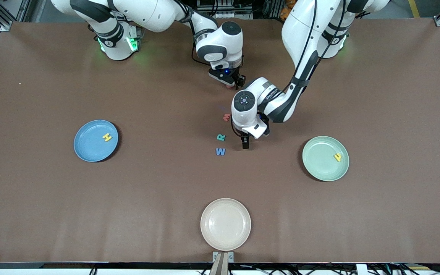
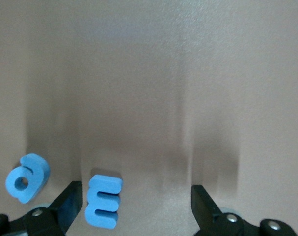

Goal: Sort uppercase to blue plate, lowercase to green plate
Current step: 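Grasp pink q with the right gripper while the left gripper lowers to e, then place q on the blue plate while the left gripper places e on green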

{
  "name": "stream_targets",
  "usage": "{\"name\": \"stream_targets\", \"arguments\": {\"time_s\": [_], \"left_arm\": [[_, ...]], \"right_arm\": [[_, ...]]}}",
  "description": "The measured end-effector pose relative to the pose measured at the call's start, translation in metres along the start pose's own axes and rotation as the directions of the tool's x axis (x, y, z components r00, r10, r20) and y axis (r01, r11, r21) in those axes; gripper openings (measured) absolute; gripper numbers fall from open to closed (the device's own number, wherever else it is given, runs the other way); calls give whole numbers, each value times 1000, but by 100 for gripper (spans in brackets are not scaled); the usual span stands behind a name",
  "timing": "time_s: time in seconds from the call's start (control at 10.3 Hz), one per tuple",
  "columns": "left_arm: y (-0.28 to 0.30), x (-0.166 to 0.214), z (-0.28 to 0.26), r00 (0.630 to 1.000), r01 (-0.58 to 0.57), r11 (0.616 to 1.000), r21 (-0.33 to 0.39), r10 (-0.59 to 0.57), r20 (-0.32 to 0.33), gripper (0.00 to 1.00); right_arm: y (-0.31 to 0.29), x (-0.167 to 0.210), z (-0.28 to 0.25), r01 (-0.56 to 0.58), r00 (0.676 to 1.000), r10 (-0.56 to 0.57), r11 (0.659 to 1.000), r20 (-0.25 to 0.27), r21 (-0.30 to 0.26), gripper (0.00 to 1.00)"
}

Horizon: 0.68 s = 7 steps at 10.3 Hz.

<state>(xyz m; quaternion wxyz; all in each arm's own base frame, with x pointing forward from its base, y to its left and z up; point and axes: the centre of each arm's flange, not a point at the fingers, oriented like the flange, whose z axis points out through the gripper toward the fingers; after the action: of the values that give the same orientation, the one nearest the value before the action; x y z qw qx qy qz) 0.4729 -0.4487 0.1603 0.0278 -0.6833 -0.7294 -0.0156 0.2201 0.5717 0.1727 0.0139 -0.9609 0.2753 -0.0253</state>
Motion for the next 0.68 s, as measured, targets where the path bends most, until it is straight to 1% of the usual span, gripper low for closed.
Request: {"name": "stream_targets", "arguments": {"time_s": [0.19,0.29,0.49,0.58,0.68], "left_arm": [[0,0,-1,1000,-1,1000,-4,1,0,100],[-1,-1,-2,1000,-3,1000,-4,3,-1,100],[-2,-2,-2,1000,-6,1000,-5,6,-1,100],[-3,-3,-2,1000,-9,1000,-5,9,-1,100],[-5,-5,-2,1000,-14,1000,-6,14,-1,100]], "right_arm": [[1,-2,1,5,1000,-5,1000,0,-1,73],[1,-3,0,7,1000,-7,1000,0,0,66],[0,-4,0,12,1000,-12,1000,-2,3,63],[-1,-4,-1,12,1000,-12,1000,-2,7,55],[-1,-4,-1,16,1000,-16,1000,-5,8,55]]}}
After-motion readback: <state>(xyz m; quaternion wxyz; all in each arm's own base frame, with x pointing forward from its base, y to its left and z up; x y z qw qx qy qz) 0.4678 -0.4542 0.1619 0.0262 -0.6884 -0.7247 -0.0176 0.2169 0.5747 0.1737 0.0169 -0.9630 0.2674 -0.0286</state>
